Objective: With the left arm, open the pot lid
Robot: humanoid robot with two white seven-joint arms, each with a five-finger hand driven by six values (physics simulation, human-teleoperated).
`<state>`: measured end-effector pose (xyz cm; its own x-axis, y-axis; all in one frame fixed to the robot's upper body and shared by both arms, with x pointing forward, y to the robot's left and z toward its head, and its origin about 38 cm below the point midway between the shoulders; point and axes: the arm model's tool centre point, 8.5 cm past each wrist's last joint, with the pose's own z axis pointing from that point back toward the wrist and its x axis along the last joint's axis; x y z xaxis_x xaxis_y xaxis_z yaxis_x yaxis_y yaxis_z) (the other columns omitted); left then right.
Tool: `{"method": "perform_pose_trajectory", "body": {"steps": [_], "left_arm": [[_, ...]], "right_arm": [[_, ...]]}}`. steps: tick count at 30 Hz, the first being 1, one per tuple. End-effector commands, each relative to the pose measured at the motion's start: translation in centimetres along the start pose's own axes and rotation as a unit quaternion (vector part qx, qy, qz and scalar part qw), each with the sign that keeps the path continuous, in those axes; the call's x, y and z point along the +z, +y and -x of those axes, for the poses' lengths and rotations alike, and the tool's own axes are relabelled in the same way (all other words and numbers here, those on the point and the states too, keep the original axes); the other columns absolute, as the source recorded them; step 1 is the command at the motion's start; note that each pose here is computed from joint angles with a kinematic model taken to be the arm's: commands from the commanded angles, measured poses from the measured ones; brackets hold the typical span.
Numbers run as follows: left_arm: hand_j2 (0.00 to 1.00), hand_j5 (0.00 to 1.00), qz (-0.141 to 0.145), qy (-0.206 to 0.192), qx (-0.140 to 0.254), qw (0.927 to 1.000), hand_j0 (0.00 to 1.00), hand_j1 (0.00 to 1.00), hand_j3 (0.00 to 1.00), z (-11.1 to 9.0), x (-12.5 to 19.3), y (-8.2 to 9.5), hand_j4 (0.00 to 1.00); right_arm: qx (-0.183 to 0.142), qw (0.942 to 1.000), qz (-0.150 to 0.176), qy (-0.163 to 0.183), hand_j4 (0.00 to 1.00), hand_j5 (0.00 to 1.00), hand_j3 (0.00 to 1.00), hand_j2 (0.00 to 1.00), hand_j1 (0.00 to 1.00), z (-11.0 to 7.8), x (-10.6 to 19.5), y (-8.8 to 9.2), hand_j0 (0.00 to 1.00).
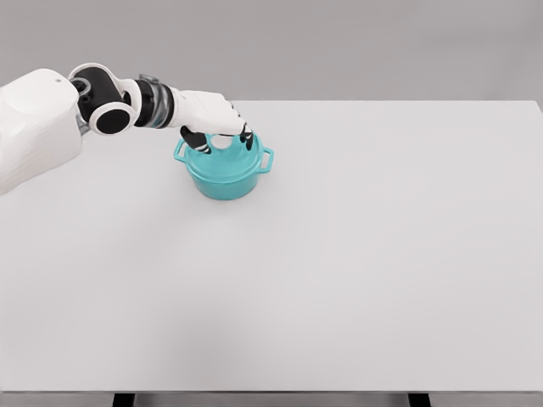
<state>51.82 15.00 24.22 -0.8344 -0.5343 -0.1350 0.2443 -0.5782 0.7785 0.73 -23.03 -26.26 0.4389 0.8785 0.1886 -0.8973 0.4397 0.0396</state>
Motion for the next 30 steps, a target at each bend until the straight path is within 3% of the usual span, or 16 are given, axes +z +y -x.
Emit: {"method": "perform_pose_trajectory", "body": {"steps": [1,7,13,30], "left_arm": [[0.73,0.73,-0.001,0.001,0.001,1.0000,0.73,0.73,0.73,0.04,0.00,0.03,0.73],[0.73,0.73,-0.001,-0.004,0.000,1.0000,0.73,0.73,0.73,-0.33,-0.30,0.12,0.73],[0.57,0.57,0.000,-0.003,-0.001,1.0000,0.57,0.57,0.57,-0.24,-0.23,-0.01,0.57],[0.35,0.35,0.007,0.001,-0.002,1.0000,0.35,0.35,0.35,0.41,0.63,-0.73,0.35]], "right_arm": [[0.000,1.0000,0.000,-0.001,1.00,1.00,1.00,1.00,1.00,-0.04,-0.01,-0.02,1.00],[0.000,1.0000,0.000,0.000,1.00,1.00,1.00,1.00,1.00,0.01,0.00,0.00,1.00],[0.000,1.0000,0.000,0.000,1.00,1.00,1.00,1.00,1.00,0.01,0.00,0.00,1.00],[0.000,1.0000,0.000,0.000,1.00,1.00,1.00,1.00,1.00,0.01,0.00,0.00,1.00]]}}
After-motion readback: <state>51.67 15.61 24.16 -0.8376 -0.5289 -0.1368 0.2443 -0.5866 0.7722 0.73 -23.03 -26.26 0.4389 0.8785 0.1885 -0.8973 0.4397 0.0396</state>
